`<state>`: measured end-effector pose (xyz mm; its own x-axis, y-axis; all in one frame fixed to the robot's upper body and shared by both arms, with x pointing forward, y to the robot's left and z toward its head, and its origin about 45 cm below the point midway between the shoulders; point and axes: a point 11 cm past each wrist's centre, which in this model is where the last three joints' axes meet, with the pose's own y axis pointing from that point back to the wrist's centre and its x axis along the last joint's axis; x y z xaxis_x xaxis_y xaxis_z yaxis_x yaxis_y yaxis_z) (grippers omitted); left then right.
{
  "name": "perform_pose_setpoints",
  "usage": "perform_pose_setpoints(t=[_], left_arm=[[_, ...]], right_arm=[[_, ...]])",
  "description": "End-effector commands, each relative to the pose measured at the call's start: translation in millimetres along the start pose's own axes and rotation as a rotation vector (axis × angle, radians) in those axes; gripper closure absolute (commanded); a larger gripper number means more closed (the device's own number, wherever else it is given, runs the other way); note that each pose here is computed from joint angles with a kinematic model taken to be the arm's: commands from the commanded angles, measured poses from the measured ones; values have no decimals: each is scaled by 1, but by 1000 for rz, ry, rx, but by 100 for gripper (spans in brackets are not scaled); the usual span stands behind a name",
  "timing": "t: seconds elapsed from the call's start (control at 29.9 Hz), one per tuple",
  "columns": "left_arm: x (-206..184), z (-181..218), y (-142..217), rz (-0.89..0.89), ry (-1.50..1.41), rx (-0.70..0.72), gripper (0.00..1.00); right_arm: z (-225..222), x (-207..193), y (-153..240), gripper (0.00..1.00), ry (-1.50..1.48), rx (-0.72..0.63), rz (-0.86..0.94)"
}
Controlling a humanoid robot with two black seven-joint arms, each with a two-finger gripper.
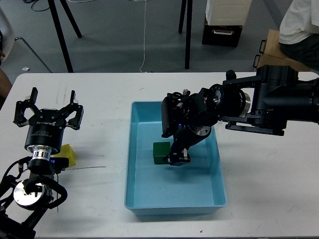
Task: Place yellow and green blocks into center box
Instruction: 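Carry the green cube into the blue box with the right gripper, then open the right gripper, release the cube, and lift away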
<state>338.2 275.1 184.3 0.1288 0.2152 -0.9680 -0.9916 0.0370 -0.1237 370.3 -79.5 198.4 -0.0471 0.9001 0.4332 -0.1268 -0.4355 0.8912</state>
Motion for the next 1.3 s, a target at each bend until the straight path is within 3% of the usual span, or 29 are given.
perform_pose_setpoints(t=[0.0, 0.1, 0.23, 0.37, 0.5, 0.67, 0.84, 1.0, 1.27], left_arm=[[-11, 22, -13, -29, -143, 16, 0], [-26, 45, -27, -57, -314, 34, 0], [-27, 81, -45, 128, -591, 117, 0], [-40, 87, -61, 132, -659, 231, 0], [-62, 115, -68, 92, -754, 205, 0], [-87, 145, -83, 47, -799, 95, 0], [-117, 183, -89, -73, -975, -226, 1], [-118, 191, -88, -8, -1134, -282, 1], [-118, 177, -86, -81, -1320, -227, 0]], right_arm=[[15, -9, 17, 4, -40, -42, 25], [35, -6, 41, 3, -141, -96, 126], [57, 22, 68, 3, -360, -126, 435], [88, 57, 102, 2, -508, -168, 736], [87, 101, 106, 2, -610, -86, 975], [75, 133, 108, 2, -830, 119, 1252], [101, 85, 103, 1, -1355, 79, 1357], [69, 69, 115, 1, -1476, 262, 1542], [27, -27, 150, 1, -1563, 185, 1730]])
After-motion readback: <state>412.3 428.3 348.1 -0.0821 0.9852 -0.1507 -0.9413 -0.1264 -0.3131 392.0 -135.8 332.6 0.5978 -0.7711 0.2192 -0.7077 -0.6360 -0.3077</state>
